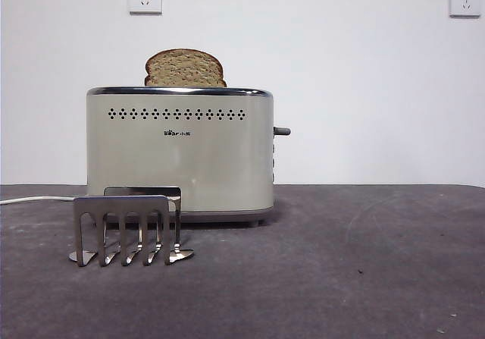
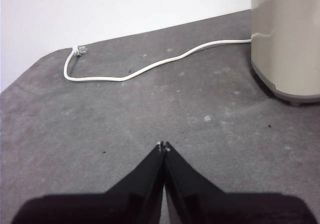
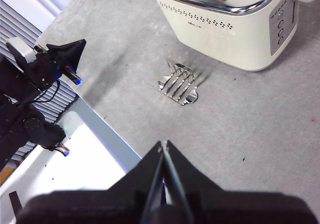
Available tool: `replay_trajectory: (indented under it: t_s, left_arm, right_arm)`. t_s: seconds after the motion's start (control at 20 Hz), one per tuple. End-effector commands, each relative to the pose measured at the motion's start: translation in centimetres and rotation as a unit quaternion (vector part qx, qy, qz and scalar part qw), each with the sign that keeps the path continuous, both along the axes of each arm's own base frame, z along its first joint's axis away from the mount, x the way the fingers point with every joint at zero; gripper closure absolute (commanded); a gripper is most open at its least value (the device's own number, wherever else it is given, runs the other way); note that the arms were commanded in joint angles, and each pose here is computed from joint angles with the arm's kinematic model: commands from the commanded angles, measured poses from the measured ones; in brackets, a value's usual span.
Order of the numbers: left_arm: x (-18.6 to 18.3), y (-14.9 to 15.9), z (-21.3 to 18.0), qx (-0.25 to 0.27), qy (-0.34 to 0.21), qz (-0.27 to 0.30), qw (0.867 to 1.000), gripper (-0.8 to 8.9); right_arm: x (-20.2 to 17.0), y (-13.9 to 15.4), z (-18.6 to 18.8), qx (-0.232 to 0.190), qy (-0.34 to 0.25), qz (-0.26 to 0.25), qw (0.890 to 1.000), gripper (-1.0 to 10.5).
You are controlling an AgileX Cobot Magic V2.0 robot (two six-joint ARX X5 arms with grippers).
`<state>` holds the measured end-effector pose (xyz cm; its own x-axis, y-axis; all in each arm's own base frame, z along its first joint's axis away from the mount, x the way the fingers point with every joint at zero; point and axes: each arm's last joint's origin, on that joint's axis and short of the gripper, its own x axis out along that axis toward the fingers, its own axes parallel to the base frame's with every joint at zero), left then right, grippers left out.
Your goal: Pick up a slice of bread from the rack,put the bread on the toaster,press the button
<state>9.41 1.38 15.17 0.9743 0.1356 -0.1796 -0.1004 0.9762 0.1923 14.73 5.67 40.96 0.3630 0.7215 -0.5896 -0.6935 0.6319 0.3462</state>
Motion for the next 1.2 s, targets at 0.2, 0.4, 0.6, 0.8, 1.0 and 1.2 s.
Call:
replay_trajectory:
  t_s: [0.2,0.4,0.6,0.8,1.0,1.2]
  left_arm:
    - [0.0,0.0,-0.4,-0.025,0.002,0.005,1.0,8.17]
    - [0.0,0.1,-0.4,-0.024,0.002,0.009,1.0,8.17]
    - [0.0,0.1,-0.4,-0.024,0.002,0.009,1.0,8.17]
    - [0.0,0.1,-0.4,-0.024,0.002,0.009,1.0,8.17]
    - [0.0,0.1,-0.4,-0.024,0.002,0.009,1.0,8.17]
    - [0.0,0.1,-0.4,-0.024,0.002,0.009,1.0,8.17]
  right_arm:
    - [0.1,0.0,-0.2,-0.003,-0.002,0.002,1.0,9.5]
    - [0.1,0.0,-0.2,-0.003,-0.002,0.002,1.0,9.5]
    - [0.1,0.0,-0.2,-0.003,-0.002,0.002,1.0,9.5]
    - [0.1,0.0,-0.2,-0.003,-0.002,0.002,1.0,9.5]
    - [0.2,-0.1,0.0,-0.025,-0.053,0.015,0.998,9.5]
    - [-0.9,-1.1,1.0,-0.006,-0.193,-0.02,0.981,9.5]
